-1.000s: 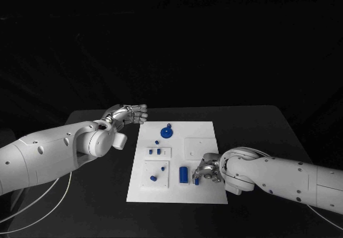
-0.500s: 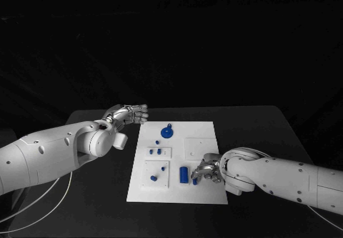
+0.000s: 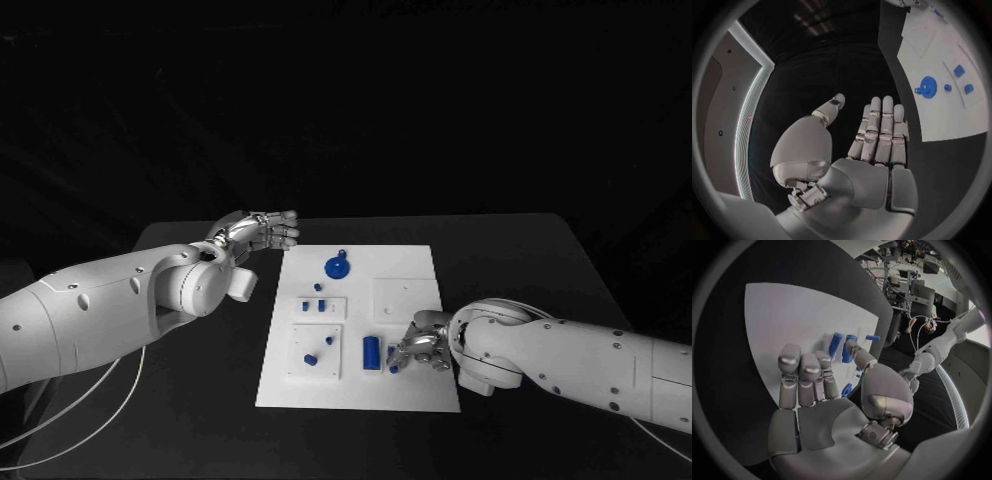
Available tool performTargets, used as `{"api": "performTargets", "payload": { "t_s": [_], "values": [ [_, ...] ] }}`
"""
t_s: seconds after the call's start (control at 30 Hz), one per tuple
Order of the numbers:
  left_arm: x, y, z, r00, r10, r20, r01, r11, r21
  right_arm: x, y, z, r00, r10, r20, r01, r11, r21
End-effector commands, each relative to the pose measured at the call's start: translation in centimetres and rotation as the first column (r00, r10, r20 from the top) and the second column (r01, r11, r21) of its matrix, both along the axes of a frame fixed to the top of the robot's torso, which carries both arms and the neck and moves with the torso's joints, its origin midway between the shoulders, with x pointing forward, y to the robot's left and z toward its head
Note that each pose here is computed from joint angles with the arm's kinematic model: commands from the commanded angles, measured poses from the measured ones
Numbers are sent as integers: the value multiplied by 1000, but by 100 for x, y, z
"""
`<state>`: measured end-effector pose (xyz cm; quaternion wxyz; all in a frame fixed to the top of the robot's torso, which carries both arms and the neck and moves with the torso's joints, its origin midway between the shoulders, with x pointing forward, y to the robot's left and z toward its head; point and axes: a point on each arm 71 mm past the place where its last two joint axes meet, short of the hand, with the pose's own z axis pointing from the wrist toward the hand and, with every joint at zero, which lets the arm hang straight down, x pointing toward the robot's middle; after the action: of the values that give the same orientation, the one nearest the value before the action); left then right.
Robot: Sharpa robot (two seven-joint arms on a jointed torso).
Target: Assemble the parts on the task board
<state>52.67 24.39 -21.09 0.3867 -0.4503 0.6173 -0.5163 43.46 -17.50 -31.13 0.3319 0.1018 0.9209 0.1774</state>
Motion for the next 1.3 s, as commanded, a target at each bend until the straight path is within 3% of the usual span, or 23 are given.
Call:
{"api": "performTargets", "payload": {
  "t_s": [0.03,0.37,1.3],
  "values": [
    [-3,-16,12,1000,-14,5,14,1000,-10,-53,18,-20,998,63,-30,-62,998,13],
    [-3,-14,11,1000,-14,4,14,1000,-10,-91,-10,-42,997,70,-45,-69,998,13],
    [-4,-14,11,1000,-14,4,14,1000,-10,-34,-35,-60,1000,28,-14,-28,1000,-3]
  ]
}}
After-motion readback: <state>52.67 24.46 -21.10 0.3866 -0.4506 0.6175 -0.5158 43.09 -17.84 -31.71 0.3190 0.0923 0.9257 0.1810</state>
